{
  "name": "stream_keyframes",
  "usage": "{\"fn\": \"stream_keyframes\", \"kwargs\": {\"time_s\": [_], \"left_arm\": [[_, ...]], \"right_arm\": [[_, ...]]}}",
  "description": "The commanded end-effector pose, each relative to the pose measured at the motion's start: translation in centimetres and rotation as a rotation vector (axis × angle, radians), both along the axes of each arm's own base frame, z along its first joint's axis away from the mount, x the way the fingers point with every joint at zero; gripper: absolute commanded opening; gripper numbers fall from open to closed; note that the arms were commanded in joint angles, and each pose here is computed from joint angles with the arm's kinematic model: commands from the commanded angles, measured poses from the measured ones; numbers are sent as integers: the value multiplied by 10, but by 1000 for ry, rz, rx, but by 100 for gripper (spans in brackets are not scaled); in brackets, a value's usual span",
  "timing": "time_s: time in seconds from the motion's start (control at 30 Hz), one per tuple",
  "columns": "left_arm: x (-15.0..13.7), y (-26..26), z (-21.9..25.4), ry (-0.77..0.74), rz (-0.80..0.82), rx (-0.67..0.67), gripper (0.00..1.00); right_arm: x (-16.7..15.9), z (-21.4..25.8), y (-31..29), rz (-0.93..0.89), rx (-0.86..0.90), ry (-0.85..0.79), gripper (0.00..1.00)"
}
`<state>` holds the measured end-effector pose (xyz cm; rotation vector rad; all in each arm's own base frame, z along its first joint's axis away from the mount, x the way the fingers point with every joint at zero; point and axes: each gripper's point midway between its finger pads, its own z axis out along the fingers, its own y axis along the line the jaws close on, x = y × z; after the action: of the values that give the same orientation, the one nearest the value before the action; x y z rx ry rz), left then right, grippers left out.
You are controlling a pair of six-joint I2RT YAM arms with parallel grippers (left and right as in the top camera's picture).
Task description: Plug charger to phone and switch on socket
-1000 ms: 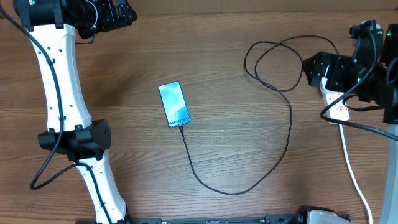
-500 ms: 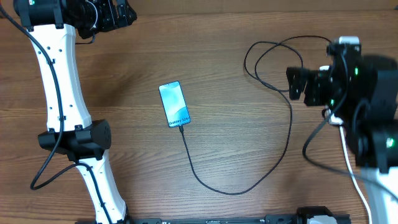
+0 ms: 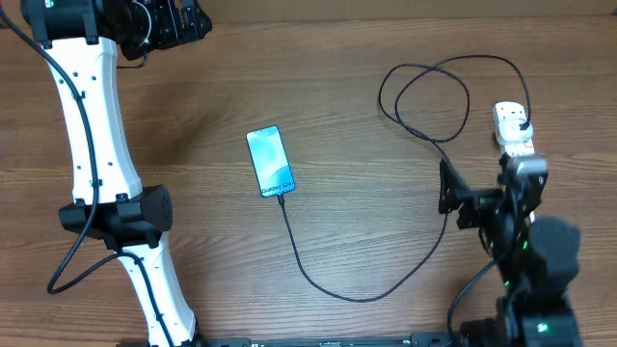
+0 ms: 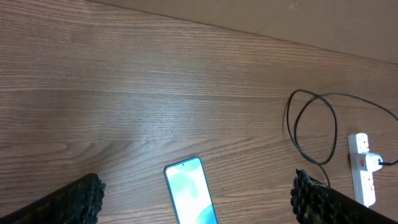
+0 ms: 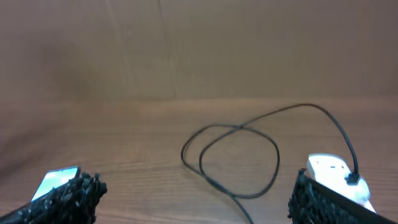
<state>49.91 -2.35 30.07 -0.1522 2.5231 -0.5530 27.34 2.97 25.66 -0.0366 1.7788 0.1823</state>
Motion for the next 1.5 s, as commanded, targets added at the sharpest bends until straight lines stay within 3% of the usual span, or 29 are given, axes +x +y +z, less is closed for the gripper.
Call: {"fn": "stream_keyframes", "kwargs": {"time_s": [0.0, 0.63, 0.97, 1.47], "left_arm": [[-2, -1, 5, -14, -6, 11, 99], [-2, -1, 5, -14, -6, 11, 100], [-2, -1, 5, -14, -6, 11, 100], [-2, -1, 5, -14, -6, 11, 100]], "right_arm": [[-8, -21, 0, -1, 5, -59, 100], [-26, -54, -4, -18, 15, -274, 100], [-29, -86, -1, -3, 19, -184, 100], [-29, -85, 0, 2, 23, -186, 100]]}}
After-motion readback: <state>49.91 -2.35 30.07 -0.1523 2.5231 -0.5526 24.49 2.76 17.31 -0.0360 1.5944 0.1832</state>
